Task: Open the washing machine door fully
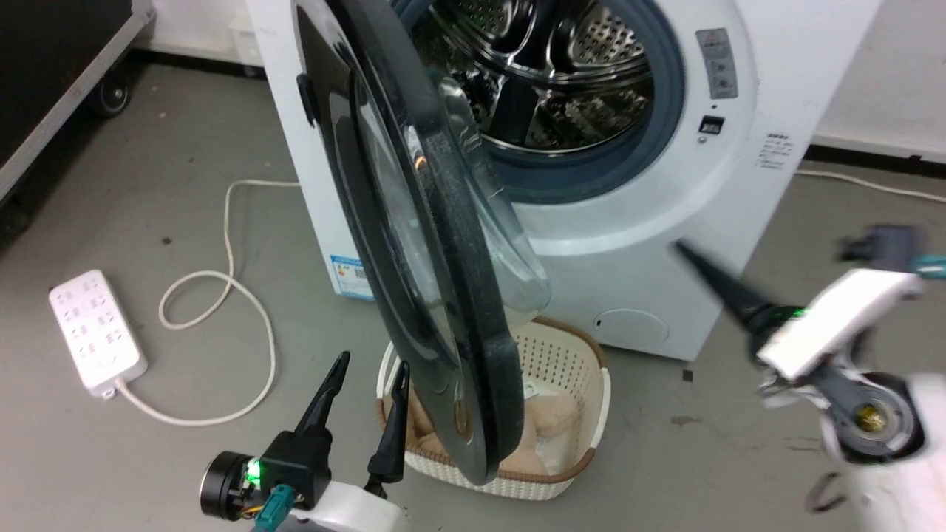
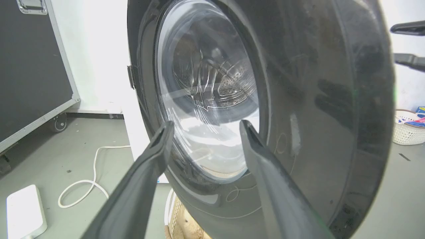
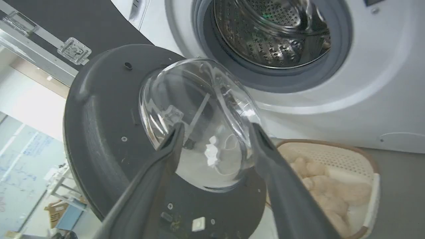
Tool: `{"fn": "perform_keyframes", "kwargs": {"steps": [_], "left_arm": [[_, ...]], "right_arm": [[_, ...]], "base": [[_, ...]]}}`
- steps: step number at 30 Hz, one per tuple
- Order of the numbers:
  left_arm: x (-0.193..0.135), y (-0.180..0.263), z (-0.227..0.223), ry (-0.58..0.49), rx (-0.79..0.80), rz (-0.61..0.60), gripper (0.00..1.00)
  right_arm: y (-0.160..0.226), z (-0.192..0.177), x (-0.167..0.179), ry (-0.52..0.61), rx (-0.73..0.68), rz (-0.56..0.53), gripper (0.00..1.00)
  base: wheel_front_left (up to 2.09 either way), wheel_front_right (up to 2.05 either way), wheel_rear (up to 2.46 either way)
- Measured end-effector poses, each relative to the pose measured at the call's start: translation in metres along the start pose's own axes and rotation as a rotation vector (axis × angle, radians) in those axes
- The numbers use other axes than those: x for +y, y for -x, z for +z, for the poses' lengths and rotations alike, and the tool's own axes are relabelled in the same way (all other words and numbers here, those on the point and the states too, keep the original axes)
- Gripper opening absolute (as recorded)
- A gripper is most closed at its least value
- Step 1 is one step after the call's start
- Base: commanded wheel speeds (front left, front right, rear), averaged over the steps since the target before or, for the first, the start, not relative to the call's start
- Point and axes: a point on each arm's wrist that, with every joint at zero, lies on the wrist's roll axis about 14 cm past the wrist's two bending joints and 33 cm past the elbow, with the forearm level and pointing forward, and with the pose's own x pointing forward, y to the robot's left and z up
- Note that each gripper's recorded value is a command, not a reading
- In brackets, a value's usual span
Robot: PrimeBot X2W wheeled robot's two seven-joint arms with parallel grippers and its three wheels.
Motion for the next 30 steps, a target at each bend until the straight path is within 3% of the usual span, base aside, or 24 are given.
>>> {"fn": "perform_keyframes", "kwargs": {"steps": [4, 5, 9, 13, 21, 29, 30], "left_arm": [[-0.007, -0.001, 0.003, 0.013, -0.009, -0.025, 1.00], [-0.010, -0.004, 0.006, 0.015, -0.021, -0.037, 1.00], [-0.010, -0.008, 0.009, 0.037, -0.033, -0.041, 1.00], [-0.010, -0.012, 0.012, 0.033, -0.041, -0.049, 1.00], [-0.014, -0.014, 0.006, 0.032, -0.026, -0.066, 1.00], [-0.016, -0.010, -0.009, 0.034, 0.022, -0.073, 1.00], [-0.016, -0.010, -0.010, 0.034, 0.024, -0.073, 0.89]], "right_arm": [[0.039, 0.058, 0.001, 0.394, -0.259, -0.094, 1.00], [0.067, 0.074, -0.002, 0.640, -0.368, -0.153, 1.00], [0.103, 0.082, -0.010, 0.852, -0.475, -0.236, 1.00], [0.130, 0.068, -0.024, 0.904, -0.527, -0.331, 1.00], [0.156, 0.006, -0.055, 0.847, -0.482, -0.474, 1.00], [0.161, -0.004, -0.055, 0.874, -0.475, -0.495, 1.00], [0.161, -0.004, -0.055, 0.874, -0.476, -0.493, 1.00]], "base": [[0.00, 0.00, 0.00], [0.00, 0.00, 0.00], [0.00, 0.00, 0.00], [0.00, 0.00, 0.00], [0.00, 0.00, 0.00], [0.00, 0.00, 0.00], [0.00, 0.00, 0.00]]}}
